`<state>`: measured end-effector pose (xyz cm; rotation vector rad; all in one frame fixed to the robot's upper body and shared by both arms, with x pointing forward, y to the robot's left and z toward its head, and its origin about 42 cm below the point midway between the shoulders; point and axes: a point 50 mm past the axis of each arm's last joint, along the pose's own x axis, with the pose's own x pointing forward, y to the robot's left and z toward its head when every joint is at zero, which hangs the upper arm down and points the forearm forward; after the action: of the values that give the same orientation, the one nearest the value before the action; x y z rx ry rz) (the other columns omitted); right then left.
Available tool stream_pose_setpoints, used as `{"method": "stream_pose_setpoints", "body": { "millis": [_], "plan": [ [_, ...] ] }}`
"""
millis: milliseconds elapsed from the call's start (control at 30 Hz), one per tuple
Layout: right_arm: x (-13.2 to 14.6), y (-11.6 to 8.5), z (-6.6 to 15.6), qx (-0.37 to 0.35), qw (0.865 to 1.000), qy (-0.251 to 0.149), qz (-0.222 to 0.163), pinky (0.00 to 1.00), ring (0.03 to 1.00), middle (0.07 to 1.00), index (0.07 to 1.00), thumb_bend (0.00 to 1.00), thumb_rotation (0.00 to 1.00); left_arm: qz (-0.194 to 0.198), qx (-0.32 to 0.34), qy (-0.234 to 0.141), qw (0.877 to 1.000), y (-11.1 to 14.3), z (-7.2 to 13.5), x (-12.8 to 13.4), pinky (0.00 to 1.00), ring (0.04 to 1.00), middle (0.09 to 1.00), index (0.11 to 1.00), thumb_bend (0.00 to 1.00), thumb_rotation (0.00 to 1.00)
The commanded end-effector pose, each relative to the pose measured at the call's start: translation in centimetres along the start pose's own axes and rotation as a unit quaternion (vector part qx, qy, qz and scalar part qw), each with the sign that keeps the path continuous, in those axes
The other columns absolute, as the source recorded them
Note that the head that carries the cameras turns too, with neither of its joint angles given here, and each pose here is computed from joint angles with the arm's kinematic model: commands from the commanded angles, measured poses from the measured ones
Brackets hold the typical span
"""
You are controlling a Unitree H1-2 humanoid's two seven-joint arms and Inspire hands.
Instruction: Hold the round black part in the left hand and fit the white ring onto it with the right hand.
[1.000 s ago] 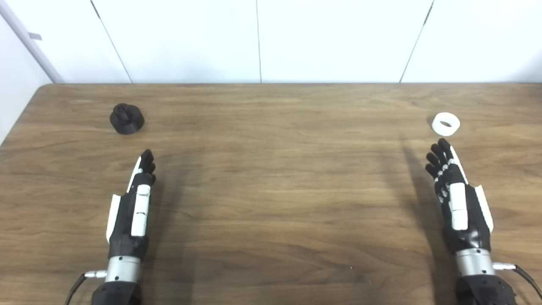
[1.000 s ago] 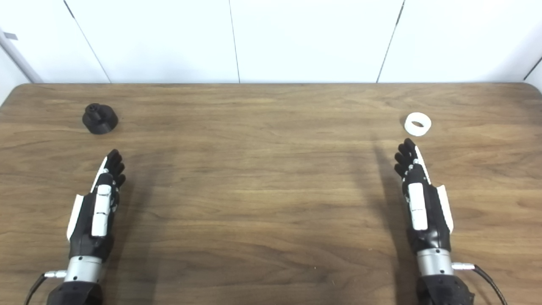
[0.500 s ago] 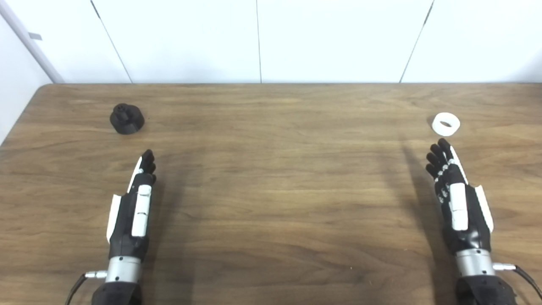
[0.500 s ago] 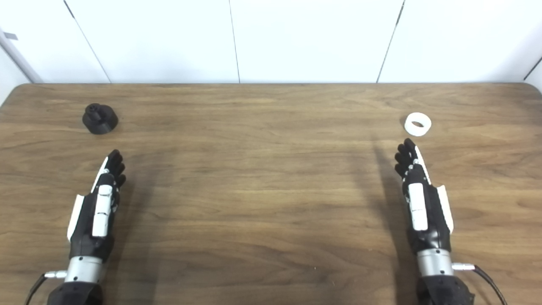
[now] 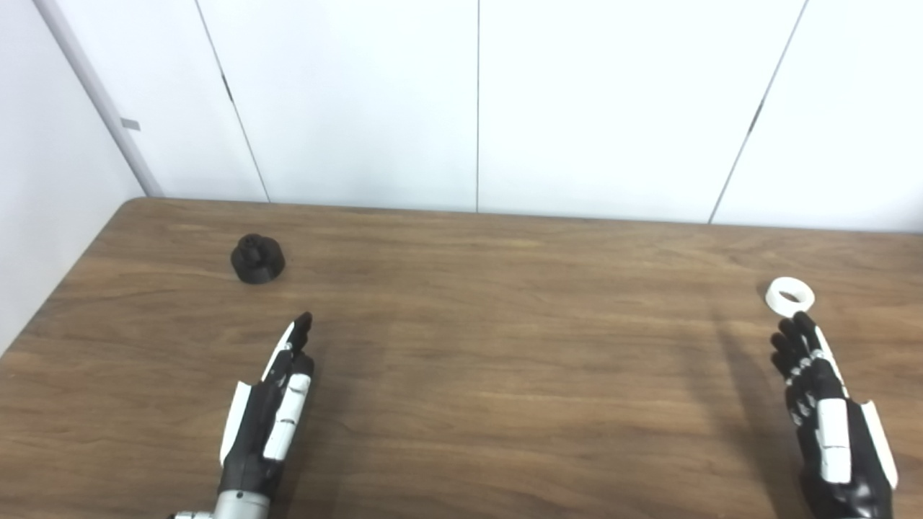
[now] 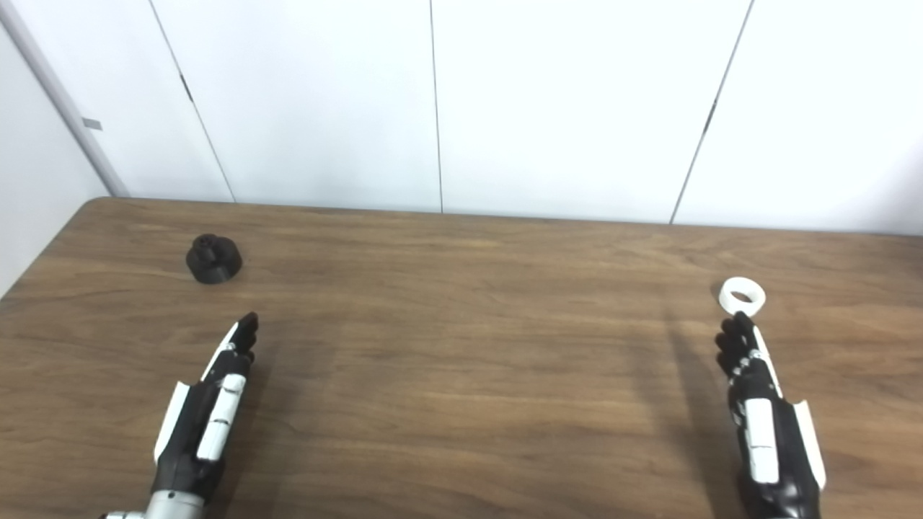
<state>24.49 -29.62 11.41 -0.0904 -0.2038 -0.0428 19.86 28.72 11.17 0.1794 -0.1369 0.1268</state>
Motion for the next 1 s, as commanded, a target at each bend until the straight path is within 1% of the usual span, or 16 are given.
{"method": "stream_pose_setpoints", "body": {
  "millis": [0,133,200,300,433,533,600,667,733,800,867,933,967],
  "plan": [
    [-3.4,-0.5,-4.1,0.010,0.997,0.077,-0.008,0.99,0.967,0.974,0.982,0.49,1.00,0.006,0.002,0.033,0.999,-0.5,-1.6,-2.9,1.00,1.000,0.982,0.970,0.52,0.91],
    [-3.2,-0.7,-4.2,0.017,0.997,0.078,-0.005,1.00,0.983,0.986,0.993,0.47,1.00,0.008,0.004,0.032,0.999,-1.2,-1.7,-2.9,1.00,0.996,0.982,0.971,0.52,0.92],
    [-3.1,-0.9,-4.5,0.019,0.997,0.077,-0.001,1.00,0.996,0.995,0.999,0.45,1.00,0.011,-0.003,0.037,0.999,-1.5,-1.9,-2.8,1.00,0.997,0.981,0.967,0.52,0.90],
    [-2.9,-1.2,-4.6,0.017,0.997,0.073,0.005,1.00,1.000,1.000,1.000,0.42,1.00,0.009,-0.005,0.040,0.999,-1.8,-2.1,-2.7,1.00,1.000,0.980,0.963,0.53,0.89],
    [-2.8,-1.4,-4.7,0.013,0.997,0.073,0.004,1.00,1.000,1.000,1.000,0.42,1.00,0.009,-0.011,0.040,0.999,-2.2,-2.2,-2.6,1.00,1.000,0.978,0.960,0.52,0.89],
    [-2.8,-1.5,-4.9,0.005,0.997,0.077,-0.002,1.00,1.000,1.000,1.000,0.45,1.00,0.008,-0.017,0.043,0.999,-2.4,-2.1,-2.6,1.00,1.000,0.983,0.963,0.53,0.88],
    [-2.8,-1.6,-5.1,-0.003,0.997,0.076,-0.006,1.00,0.987,0.994,1.000,0.39,1.00,0.010,-0.021,0.043,0.999,-2.5,-2.1,-2.7,1.00,1.000,0.983,0.967,0.52,0.87],
    [-2.9,-1.7,-5.2,-0.006,0.997,0.076,-0.006,1.00,0.983,0.991,1.000,0.38,1.00,0.012,-0.025,0.044,0.999,-2.5,-2.0,-2.7,1.00,1.000,0.984,0.969,0.52,0.86],
    [-2.9,-1.7,-5.2,-0.005,0.997,0.076,-0.007,1.00,0.983,0.991,1.000,0.38,1.00,0.013,-0.022,0.042,0.999,-2.4,-1.9,-2.7,1.00,1.000,0.987,0.973,0.50,0.83],
    [-2.8,-1.6,-5.1,-0.006,0.997,0.077,-0.009,1.00,0.981,0.988,1.000,0.39,1.00,0.016,-0.014,0.040,0.999,-2.3,-1.7,-2.7,1.00,1.000,0.995,0.981,0.50,0.73],
    [-2.7,-1.6,-5.0,-0.002,0.997,0.075,-0.010,1.00,0.980,0.987,1.000,0.39,1.00,0.026,0.016,0.040,0.999,-2.0,-1.3,-2.6,1.00,0.999,0.991,0.981,0.51,0.67],
    [-2.7,-1.7,-5.0,0.007,0.997,0.075,-0.008,1.00,0.981,0.989,1.000,0.40,1.00,0.034,0.037,0.040,0.998,-1.7,-0.8,-2.5,0.98,0.982,0.977,0.977,0.53,0.61],
    [-2.6,-1.7,-4.9,0.012,0.997,0.075,-0.006,1.00,0.991,0.994,1.000,0.41,1.00,0.037,0.048,0.038,0.997,-1.6,-0.5,-2.3,0.96,0.969,0.972,0.979,0.54,0.57]
  ]
}}
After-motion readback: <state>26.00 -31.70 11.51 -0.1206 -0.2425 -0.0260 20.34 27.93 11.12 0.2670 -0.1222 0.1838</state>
